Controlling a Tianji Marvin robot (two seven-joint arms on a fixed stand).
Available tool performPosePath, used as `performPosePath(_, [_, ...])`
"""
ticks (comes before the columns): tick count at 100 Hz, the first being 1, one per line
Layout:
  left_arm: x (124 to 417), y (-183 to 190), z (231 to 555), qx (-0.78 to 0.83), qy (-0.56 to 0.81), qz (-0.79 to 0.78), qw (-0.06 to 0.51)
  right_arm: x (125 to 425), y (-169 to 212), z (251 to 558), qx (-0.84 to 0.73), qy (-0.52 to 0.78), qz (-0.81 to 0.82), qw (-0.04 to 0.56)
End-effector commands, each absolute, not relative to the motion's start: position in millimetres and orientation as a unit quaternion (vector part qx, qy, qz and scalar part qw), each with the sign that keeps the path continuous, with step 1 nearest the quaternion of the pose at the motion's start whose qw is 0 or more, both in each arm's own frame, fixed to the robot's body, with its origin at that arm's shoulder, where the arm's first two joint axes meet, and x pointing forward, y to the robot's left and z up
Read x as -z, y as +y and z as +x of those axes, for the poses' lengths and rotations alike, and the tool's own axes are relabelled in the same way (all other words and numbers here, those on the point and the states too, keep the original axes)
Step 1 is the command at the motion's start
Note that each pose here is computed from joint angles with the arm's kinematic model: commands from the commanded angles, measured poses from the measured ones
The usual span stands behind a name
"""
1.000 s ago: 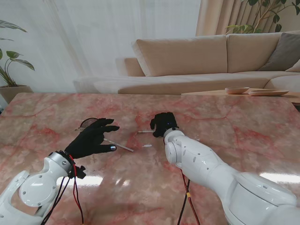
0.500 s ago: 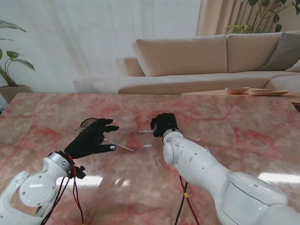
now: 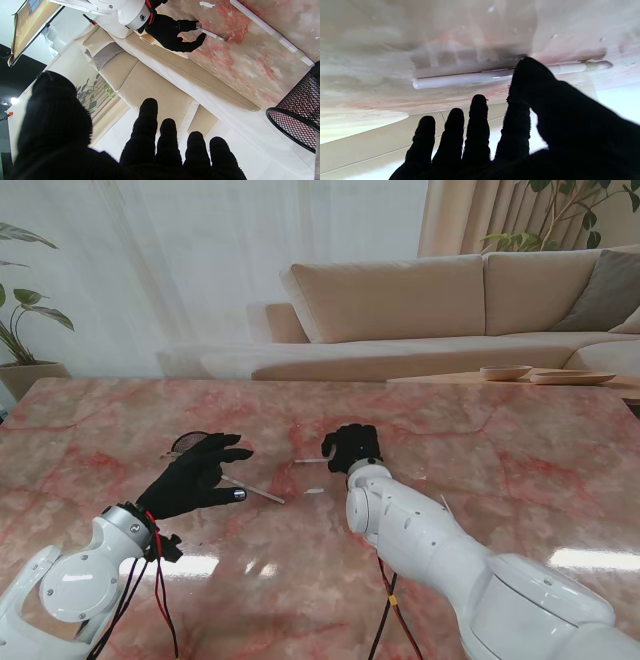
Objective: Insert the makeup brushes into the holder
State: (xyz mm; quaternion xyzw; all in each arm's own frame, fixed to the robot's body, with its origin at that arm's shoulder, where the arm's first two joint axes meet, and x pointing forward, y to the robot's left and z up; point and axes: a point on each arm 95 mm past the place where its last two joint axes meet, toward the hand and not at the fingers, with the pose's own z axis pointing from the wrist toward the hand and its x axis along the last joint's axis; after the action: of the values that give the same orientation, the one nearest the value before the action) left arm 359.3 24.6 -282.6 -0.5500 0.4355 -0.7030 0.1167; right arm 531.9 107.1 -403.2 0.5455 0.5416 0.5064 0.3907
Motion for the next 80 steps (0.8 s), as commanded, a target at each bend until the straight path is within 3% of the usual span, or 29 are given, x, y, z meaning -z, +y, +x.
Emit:
performPosePath(1, [287, 24, 358, 0.701, 0.434, -0.554, 0.113, 434, 91, 513, -0.474, 0.555, 0.564, 0.387])
performPosePath(80, [288, 28, 357, 0.700, 0.429, -0.560, 0.111, 449, 87, 505, -0.458, 0.574, 0.545, 0.404])
